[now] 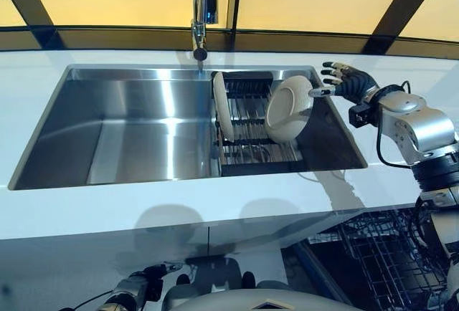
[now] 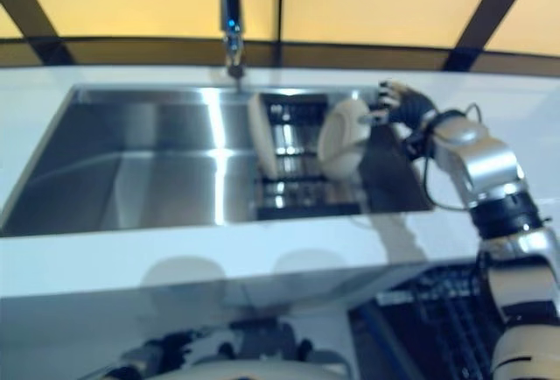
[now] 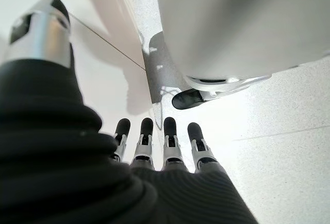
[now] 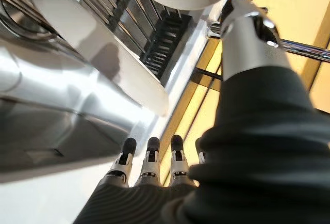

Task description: Take plates into dishwasher

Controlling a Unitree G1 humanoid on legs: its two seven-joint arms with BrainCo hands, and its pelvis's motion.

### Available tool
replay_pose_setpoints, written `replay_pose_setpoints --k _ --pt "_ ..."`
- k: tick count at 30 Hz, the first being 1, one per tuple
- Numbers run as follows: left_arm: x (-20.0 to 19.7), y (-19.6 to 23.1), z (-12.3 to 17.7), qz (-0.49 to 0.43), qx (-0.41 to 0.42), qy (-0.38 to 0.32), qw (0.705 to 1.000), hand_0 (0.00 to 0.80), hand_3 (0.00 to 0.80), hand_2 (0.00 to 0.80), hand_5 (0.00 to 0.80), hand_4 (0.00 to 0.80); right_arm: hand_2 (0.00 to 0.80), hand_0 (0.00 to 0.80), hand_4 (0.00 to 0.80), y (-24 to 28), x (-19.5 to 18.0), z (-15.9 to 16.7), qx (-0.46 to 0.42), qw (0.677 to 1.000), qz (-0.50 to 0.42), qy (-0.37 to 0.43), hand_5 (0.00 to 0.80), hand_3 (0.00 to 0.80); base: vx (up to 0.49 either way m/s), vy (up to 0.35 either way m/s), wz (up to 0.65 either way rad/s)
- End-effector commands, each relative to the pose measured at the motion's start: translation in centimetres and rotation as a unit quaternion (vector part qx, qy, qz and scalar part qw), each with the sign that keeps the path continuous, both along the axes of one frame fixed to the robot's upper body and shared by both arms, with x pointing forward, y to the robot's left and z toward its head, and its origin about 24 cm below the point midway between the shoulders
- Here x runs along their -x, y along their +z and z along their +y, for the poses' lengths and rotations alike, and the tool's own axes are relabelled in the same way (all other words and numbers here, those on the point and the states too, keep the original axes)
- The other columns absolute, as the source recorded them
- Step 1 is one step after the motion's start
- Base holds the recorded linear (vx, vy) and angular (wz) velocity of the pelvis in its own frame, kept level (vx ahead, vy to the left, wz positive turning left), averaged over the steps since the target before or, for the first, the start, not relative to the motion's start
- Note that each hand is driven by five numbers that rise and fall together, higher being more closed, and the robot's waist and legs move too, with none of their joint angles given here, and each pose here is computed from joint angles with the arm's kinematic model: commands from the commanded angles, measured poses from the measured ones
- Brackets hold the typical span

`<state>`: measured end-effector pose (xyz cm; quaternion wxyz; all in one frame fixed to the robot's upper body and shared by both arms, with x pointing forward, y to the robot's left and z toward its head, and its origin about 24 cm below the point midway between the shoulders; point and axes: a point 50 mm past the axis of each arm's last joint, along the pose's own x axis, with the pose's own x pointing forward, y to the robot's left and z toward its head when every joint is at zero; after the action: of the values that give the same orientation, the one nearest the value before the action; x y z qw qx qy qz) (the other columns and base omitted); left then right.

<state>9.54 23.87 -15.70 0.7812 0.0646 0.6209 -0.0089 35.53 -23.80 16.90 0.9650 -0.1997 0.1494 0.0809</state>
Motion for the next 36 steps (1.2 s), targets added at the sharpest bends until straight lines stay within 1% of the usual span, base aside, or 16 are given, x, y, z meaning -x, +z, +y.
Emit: replay_pose_setpoints --k 1,7,19,36 --pt "-1.2 0.4 0.7 0.001 -0.020 -0.039 0.999 0.000 0.000 0.000 0.000 0.000 0.000 0.000 0.000 3.6 -1.3 -0.3 -0.010 0.999 -0.037 -0.005 0.000 0.000 0.013 -0.009 0.08" --pt "-1.3 0.5 0.9 -0.001 -0.026 -0.049 0.998 0.000 0.000 0.000 0.000 0.000 0.000 0.000 0.000 2.7 -1.2 -1.4 -0.034 0.999 -0.008 -0.022 0.000 0.000 0.003 -0.010 0.03" --pt "-1.3 0.5 0.9 -0.004 -0.028 -0.055 0.998 0.000 0.000 0.000 0.000 0.000 0.000 0.000 0.000 2.4 -0.9 -3.2 -0.031 0.998 0.008 -0.048 0.000 0.000 0.000 0.000 0.00" --pt "-1.2 0.5 0.9 -0.003 -0.024 -0.055 0.998 0.000 0.000 0.000 0.000 0.000 0.000 0.000 0.000 0.1 -0.9 -2.3 -0.069 0.996 0.058 -0.022 0.000 0.000 0.001 0.000 0.01"
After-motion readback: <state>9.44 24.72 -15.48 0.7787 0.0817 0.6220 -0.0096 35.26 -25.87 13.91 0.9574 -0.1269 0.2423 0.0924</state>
